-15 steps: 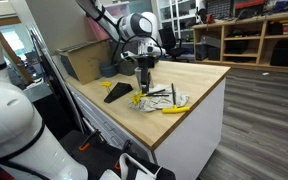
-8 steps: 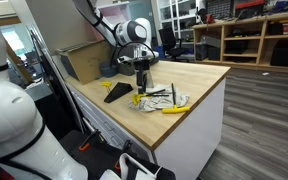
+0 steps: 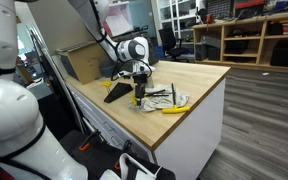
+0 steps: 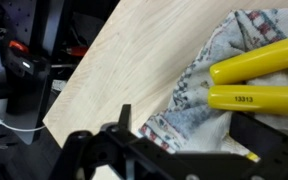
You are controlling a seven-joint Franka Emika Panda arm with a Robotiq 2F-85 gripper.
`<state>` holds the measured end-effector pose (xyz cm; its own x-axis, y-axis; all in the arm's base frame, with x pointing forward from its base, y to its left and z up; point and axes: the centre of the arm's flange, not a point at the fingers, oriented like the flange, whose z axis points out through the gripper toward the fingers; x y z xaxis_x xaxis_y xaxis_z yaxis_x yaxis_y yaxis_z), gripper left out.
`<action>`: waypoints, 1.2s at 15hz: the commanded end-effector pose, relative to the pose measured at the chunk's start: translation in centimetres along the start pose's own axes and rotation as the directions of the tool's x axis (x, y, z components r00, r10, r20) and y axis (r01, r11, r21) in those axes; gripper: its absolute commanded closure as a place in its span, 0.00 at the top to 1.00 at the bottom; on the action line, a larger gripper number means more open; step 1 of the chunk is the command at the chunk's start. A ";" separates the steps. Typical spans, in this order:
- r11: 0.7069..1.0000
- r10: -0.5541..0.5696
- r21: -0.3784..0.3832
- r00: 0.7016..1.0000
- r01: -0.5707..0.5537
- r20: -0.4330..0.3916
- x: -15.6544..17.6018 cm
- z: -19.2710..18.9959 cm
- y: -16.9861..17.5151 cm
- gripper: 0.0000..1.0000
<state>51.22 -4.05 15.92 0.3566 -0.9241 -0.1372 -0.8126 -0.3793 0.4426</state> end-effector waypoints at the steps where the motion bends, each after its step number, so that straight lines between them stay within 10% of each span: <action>1: 0.999 0.037 -0.020 0.999 -0.037 -0.002 1.3 2.2 0.1 1.00; 18: 0.985 -0.102 -0.125 0.988 0.116 0.113 -3.7 6.2 12.2 1.00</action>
<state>40.29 -6.10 16.09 0.3676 -0.8934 -0.2583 -0.7402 -0.4492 0.5003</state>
